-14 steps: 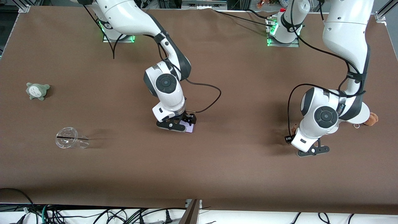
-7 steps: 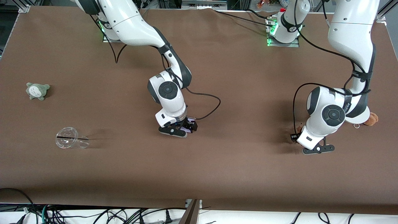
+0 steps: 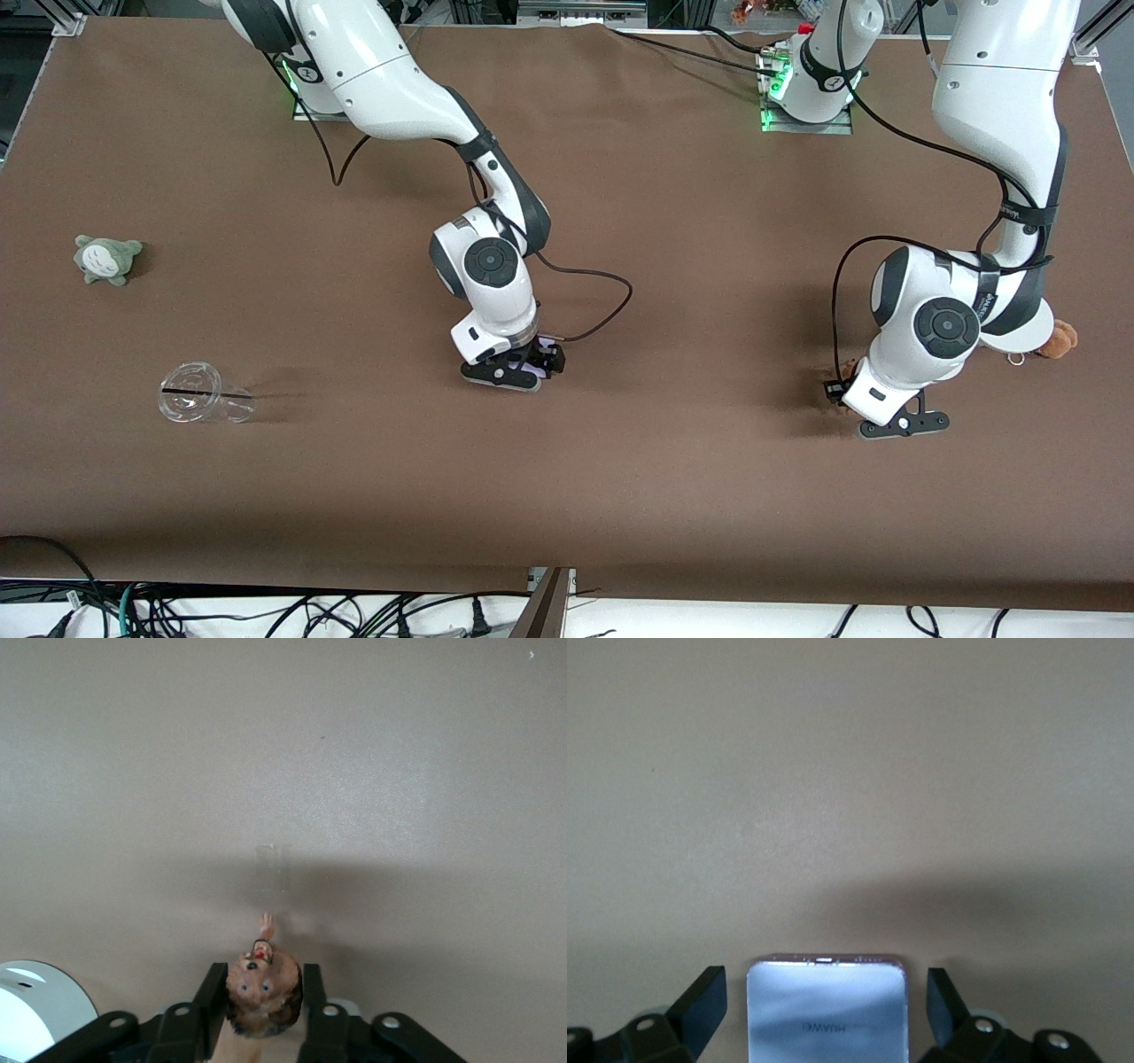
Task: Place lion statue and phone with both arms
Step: 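Place the lion with the left gripper while the right gripper grasps the phone, then carry the white phone toward the glass cup with the right gripper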
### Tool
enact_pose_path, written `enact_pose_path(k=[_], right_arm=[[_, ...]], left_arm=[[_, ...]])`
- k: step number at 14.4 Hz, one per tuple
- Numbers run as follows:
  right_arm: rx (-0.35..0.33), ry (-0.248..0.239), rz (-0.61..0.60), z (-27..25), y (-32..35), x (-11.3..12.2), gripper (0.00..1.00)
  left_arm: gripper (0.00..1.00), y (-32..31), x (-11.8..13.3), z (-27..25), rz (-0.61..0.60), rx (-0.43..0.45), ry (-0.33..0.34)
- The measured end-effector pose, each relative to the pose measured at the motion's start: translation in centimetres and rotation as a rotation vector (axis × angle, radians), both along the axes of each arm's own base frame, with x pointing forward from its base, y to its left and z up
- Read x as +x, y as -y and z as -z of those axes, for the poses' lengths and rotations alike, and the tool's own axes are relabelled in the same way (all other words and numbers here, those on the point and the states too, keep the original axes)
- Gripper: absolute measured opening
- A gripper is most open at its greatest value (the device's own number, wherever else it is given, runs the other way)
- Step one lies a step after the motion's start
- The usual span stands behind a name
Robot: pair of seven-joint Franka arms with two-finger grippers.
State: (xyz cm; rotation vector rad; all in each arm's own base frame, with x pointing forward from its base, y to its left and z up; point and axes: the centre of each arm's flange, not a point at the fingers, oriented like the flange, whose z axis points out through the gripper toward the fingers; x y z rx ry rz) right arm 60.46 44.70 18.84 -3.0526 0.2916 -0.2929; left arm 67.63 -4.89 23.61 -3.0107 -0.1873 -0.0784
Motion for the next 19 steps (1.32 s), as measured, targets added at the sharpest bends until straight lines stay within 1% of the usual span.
enact_pose_path(k=[4, 5, 6, 10, 14, 15, 16, 19], right_arm=[[-0.002, 0.0, -0.018, 1.0, -0.9, -0.8, 1.0], [-0.004, 0.0, -0.02, 1.1, -1.0, -0.9, 1.0], [-0.005, 0.001, -0.023, 1.2, -1.1, -0.9, 1.0], [-0.006, 0.001, -0.027, 1.3, -1.3, -1.1, 1.0], [-0.022, 0.011, -0.044, 1.4, -1.3, -1.1, 1.0], [-0.028, 0.015, -0.05, 1.4, -1.3, -1.1, 0.93], [-0.03, 0.018, -0.053, 1.4, -1.3, -1.1, 0.83], [-0.033, 0.022, -0.056, 1.3, -1.2, -1.0, 0.83]], left_arm=[[0.81, 0.0, 0.0, 0.0, 0.001, 0.0, 0.002], [0.93, 0.0, 0.0, 0.0, 0.001, -0.001, 0.002], [1.0, 0.0, 0.0, 0.0, 0.001, -0.001, 0.003], [1.0, 0.0, 0.1, -0.6, 0.001, -0.001, 0.01], [1.0, -0.1, 0.0, -3.6, -0.006, 0.005, 0.012], [1.0, -0.1, -0.1, -4.2, -0.007, 0.006, 0.01], [1.0, 0.0, -0.2, -4.6, -0.008, 0.007, 0.008], [1.0, 0.3, -0.2, -5.6, -0.003, 0.004, 0.014]])
